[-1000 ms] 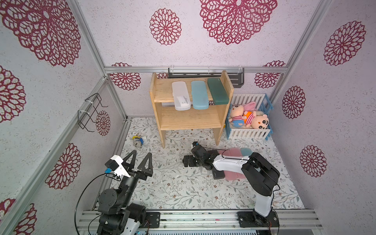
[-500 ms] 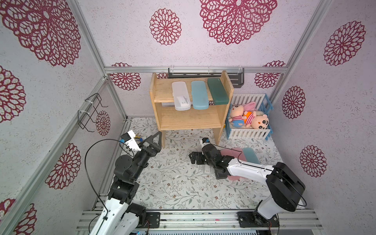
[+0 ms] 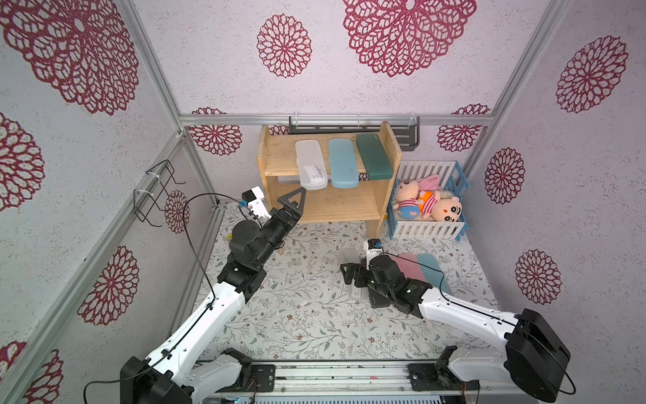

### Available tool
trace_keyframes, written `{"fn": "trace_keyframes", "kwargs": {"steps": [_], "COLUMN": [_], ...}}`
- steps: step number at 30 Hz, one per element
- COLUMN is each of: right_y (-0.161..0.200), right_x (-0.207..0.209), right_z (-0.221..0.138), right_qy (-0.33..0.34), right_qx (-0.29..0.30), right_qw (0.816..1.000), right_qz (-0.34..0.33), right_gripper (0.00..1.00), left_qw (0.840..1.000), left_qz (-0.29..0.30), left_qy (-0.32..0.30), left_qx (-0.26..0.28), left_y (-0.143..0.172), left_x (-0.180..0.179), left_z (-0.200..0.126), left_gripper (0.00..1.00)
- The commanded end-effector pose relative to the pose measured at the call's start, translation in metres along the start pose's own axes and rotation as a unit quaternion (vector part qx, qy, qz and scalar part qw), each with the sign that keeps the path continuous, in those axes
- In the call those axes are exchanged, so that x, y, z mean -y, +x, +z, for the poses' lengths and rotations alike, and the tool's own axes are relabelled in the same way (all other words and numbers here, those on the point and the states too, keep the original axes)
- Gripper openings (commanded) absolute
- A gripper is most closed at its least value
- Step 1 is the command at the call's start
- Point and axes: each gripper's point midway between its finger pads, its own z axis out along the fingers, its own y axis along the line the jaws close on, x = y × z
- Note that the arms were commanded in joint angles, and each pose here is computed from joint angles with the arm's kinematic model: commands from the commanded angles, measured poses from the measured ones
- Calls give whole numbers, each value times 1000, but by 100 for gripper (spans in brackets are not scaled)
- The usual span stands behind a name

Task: Remove the pencil cases from the shelf
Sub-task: Pick up the pencil case from the shelf.

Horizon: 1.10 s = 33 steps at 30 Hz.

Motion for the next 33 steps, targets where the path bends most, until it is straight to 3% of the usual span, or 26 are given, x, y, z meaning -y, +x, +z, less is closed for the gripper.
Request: {"fn": "trace_keyframes", "kwargs": {"steps": [1,9,26,29,33], "right_y": [-16,-19,-17,-17,-18], "right_x": [6,19,40,39,40], "right_z": [-14,-29,-39,-39,-40], "right_qy": [6,16,39,39,39], "right_qx": [31,45,52,51,53], "right_qw": [1000,999,998,998,998], "right_qz": [1,12,11,11,11], "right_gripper": [99,99,99,99,99], "left_qw": [999,999,998,998,998], "left_qz": [0,-15,-42,-43,-37], "left_qy": [44,32,36,35,50], "left_qx": [28,26,13,7,4], "left_y": [-16,-23,-14,-11,-9], "left_x": [32,28,15,12,17], "left_z": [3,26,50,52,53], "left_gripper": [97,100,90,84,66]}}
